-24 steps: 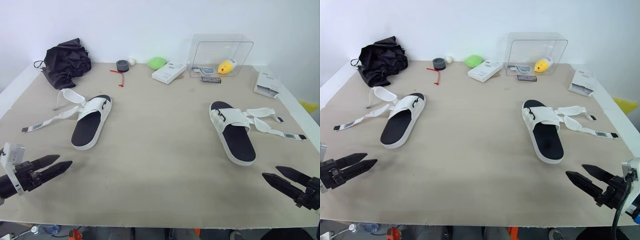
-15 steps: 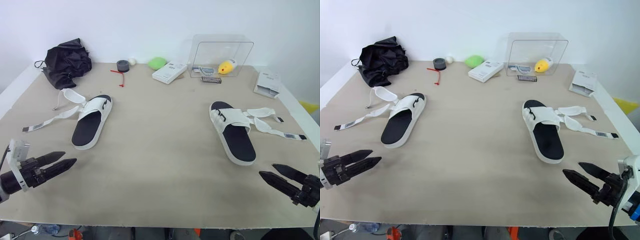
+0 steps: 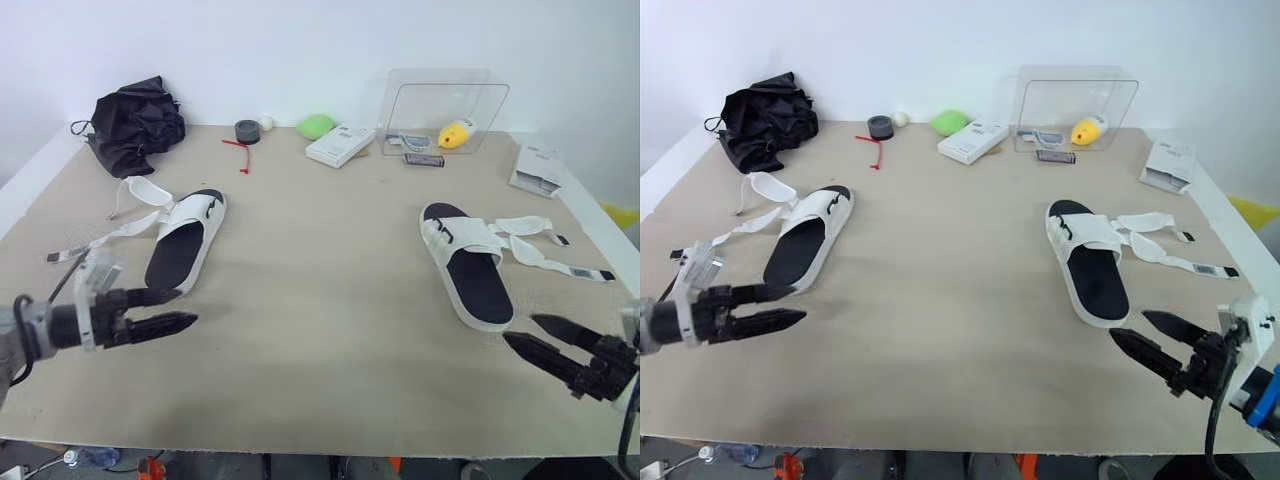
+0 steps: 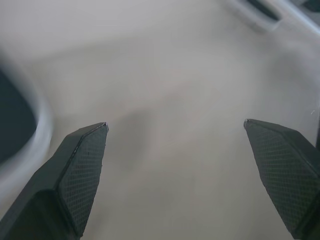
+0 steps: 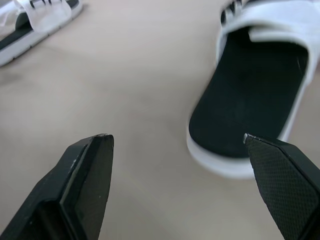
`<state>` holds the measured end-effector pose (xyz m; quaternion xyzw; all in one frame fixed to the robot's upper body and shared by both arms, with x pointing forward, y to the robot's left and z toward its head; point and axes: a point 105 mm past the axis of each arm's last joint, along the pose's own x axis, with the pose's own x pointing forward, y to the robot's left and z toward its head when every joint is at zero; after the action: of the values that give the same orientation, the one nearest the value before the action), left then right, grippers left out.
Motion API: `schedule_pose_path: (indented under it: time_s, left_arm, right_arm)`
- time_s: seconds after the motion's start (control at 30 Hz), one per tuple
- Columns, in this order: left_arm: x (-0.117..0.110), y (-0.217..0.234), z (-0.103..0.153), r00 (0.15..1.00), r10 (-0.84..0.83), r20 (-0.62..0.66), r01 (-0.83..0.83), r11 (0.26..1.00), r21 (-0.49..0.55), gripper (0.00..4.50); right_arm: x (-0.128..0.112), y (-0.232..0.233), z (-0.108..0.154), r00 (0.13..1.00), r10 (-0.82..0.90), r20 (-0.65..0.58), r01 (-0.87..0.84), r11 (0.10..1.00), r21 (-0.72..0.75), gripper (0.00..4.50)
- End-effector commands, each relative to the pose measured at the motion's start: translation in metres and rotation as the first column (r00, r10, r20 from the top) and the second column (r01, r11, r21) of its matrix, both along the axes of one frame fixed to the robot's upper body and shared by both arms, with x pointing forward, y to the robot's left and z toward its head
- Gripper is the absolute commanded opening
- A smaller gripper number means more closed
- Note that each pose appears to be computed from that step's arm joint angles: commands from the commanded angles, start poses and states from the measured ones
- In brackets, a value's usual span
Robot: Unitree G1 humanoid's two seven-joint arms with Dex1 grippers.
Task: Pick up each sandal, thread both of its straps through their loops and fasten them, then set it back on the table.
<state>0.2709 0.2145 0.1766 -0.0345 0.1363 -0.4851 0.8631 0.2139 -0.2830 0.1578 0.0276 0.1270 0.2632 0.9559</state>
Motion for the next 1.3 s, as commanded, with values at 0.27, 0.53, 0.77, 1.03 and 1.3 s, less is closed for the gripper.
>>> schedule_pose_path:
  time_s: [0.27, 0.53, 0.77, 1.03, 1.3]
  left_arm:
    - [0.016, -0.071, 0.036, 0.947, -0.203, 0.250, 0.206, 0.978, 0.013, 4.50]
    - [0.025, -0.105, 0.041, 0.892, -0.316, 0.322, 0.316, 0.947, 0.054, 4.50]
    - [0.038, -0.106, 0.035, 0.903, -0.300, 0.306, 0.314, 0.949, 0.005, 4.50]
    - [0.043, -0.102, 0.009, 0.909, -0.324, 0.260, 0.321, 0.945, 0.056, 4.50]
    - [0.046, -0.101, 0.013, 0.909, -0.299, 0.290, 0.298, 0.953, 0.050, 4.50]
  right_arm:
    - [0.069, 0.031, -0.004, 0.977, -0.187, 0.104, 0.198, 0.974, -0.109, 4.45]
    - [0.120, 0.026, -0.017, 0.933, -0.338, 0.120, 0.353, 0.923, -0.149, 4.45]
    - [0.151, 0.037, -0.017, 0.937, -0.303, 0.174, 0.338, 0.913, -0.227, 4.45]
    - [0.180, 0.046, -0.017, 0.925, -0.315, 0.215, 0.359, 0.907, -0.218, 4.45]
    - [0.192, 0.037, -0.041, 0.914, -0.347, 0.211, 0.391, 0.892, -0.227, 3.67]
